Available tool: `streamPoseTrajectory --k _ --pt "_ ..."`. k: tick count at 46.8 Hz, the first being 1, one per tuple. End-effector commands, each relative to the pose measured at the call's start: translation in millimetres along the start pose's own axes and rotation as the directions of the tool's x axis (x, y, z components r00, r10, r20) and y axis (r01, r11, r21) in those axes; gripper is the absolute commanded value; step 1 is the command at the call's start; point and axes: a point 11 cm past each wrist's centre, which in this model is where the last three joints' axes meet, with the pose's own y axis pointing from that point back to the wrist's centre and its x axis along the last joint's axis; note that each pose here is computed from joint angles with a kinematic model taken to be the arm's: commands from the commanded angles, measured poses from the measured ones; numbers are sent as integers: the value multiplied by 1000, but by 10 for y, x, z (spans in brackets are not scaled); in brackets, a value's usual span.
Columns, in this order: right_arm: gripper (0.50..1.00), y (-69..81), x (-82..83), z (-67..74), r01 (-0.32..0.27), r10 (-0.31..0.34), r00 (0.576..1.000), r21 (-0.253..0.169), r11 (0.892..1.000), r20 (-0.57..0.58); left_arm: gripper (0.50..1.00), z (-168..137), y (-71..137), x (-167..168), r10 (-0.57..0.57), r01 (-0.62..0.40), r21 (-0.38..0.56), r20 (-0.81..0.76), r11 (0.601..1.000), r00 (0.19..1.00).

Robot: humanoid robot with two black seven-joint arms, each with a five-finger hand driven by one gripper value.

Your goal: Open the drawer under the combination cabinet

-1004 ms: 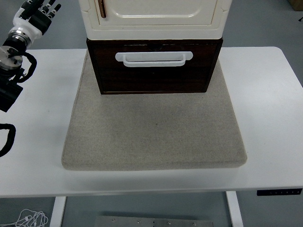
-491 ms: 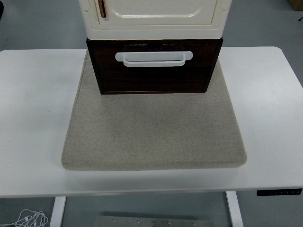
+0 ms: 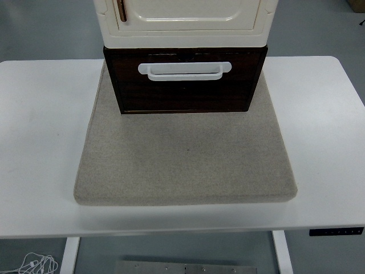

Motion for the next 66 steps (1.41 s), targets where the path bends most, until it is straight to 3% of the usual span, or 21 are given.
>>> streamPoseTrajectory --k 1,8,14,21,29,43,56,66 --pt "926 0 4 0 0 0 1000 -1 1000 1 1000 159 -59 -313 -98 97 11 78 995 992" --pt "926 0 6 0 -2 2 1000 -1 1000 -1 1000 127 -32 -797 -250 242 67 162 968 955" --pt "928 0 -1 -2 1 -1 1000 1 1000 1 1000 32 118 -1166 -380 355 136 283 925 881" --pt "926 0 6 0 -2 2 1000 -1 1000 -1 1000 -216 318 -1419 -499 436 252 320 864 805" --pt "926 0 -1 0 1 -1 1000 0 1000 1 1000 -605 571 -1589 -654 498 452 312 740 689" --pt "928 0 4 -2 0 0 1000 1 1000 1 1000 -1067 1047 -1708 -814 461 718 256 521 521" --pt "928 0 0 0 -1 1 1000 -1 1000 -1 1000 -1405 1305 -1577 -872 336 876 168 345 460" --pt "926 0 0 0 0 0 1000 0 1000 1 1000 -1647 1414 -1583 -892 282 924 116 259 437"
